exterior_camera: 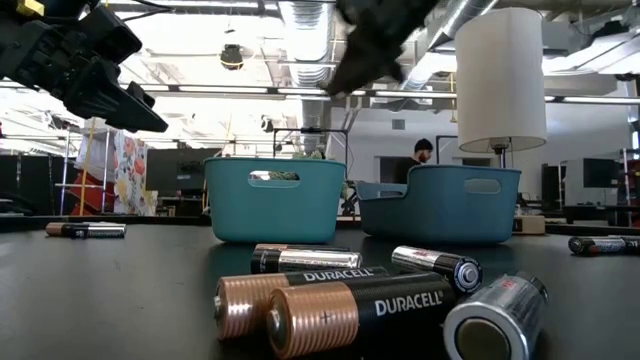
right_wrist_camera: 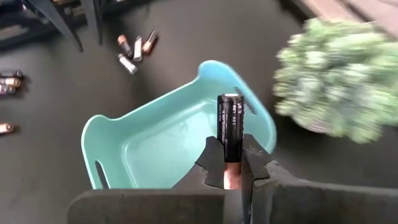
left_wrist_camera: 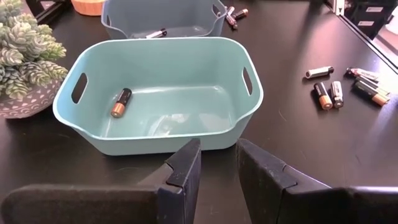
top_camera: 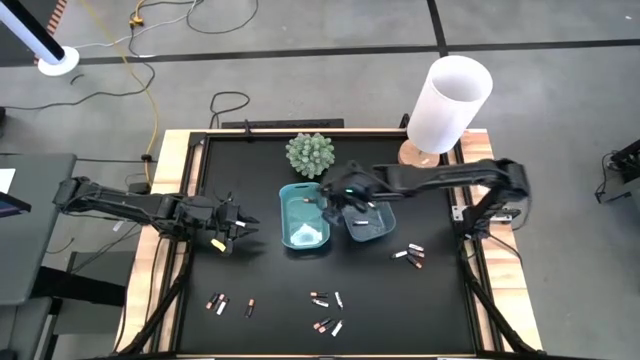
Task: Sort batteries
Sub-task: Put the black battery into the green bin
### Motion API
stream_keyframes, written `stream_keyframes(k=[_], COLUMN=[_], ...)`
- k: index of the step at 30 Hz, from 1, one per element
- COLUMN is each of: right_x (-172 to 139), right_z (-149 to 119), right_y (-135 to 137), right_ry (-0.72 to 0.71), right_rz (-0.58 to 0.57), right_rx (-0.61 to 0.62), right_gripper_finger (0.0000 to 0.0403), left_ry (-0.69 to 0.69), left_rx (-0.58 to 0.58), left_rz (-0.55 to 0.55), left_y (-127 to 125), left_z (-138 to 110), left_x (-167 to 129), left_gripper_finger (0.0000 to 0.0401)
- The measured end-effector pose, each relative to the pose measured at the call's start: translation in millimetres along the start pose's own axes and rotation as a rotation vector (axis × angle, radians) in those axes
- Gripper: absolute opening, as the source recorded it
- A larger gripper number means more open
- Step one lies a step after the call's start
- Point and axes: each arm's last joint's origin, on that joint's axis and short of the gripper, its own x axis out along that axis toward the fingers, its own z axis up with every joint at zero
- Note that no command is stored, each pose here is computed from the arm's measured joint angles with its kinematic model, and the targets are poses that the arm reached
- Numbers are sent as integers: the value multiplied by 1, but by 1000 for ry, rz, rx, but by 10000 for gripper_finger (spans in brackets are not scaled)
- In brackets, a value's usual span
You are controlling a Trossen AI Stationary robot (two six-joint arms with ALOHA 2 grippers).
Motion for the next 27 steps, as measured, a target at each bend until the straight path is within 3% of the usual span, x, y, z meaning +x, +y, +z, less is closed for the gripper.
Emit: stream_keyframes(k=[8, 14, 27], right_x=[83, 128, 175], right_z=[6, -2, -33], right_y=[12, 20, 23], right_ry=[148, 264, 449], right_rz=[106, 101, 59], right_rx=[-60, -94, -120], right_gripper_finger=[13, 13, 31], left_ry=[3, 6, 9], left_rx=[2, 2, 1], left_rz=[0, 0, 0], left_y=[0, 0, 0], left_z=[0, -1, -1], left_x=[0, 0, 0], left_gripper_finger=[97, 97, 97])
